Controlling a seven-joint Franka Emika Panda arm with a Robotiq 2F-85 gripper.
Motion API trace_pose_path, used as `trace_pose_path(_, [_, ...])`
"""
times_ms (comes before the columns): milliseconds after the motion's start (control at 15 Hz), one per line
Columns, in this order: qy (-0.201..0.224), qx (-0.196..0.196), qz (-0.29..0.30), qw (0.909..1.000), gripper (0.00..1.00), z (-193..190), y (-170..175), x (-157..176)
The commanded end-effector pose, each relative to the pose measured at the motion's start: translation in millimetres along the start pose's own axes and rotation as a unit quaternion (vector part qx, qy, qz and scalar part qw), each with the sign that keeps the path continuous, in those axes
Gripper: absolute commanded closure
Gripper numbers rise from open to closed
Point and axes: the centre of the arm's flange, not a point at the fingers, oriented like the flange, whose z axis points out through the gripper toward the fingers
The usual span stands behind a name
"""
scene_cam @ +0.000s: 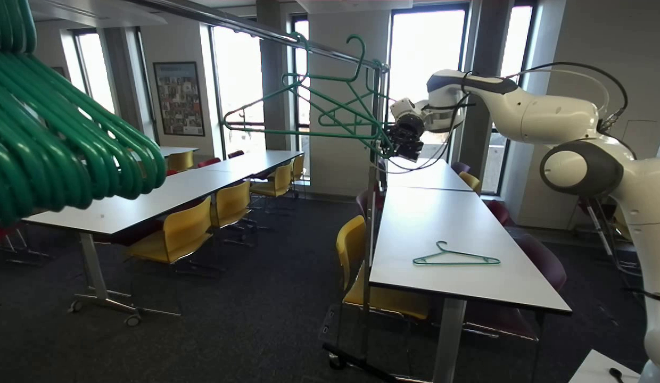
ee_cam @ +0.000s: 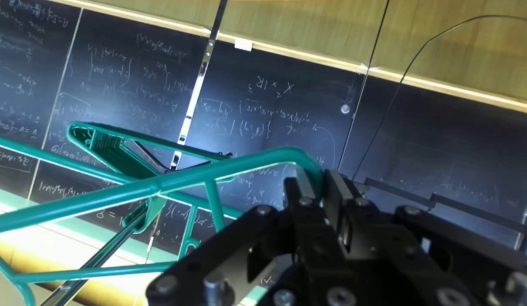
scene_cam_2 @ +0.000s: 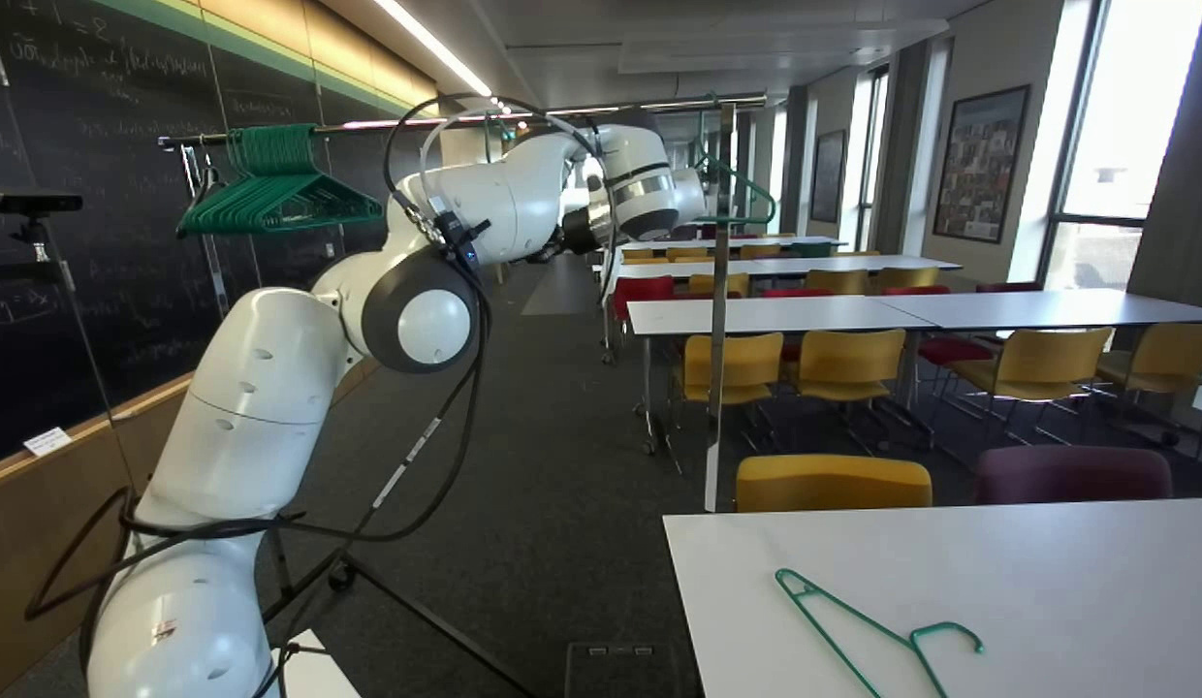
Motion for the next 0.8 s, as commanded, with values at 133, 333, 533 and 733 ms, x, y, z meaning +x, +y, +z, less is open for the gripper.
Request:
trace_pose_path(133, [0.031,-0.022,0.007,0.9993,0.97,-14.5,29.5,43.5])
trace_pose_path(333, [0.048,-0.021,0.051,0.9973,0.97,-17.3,33.4,54.7])
trace_pose_path(533, [0.061,-0.014,0.132,0.9893,0.97,-18.8,37.5,55.7])
trace_pose_path(733, [0.084,-0.006,0.183,0.9795,0.97,-19.5,38.0,54.1])
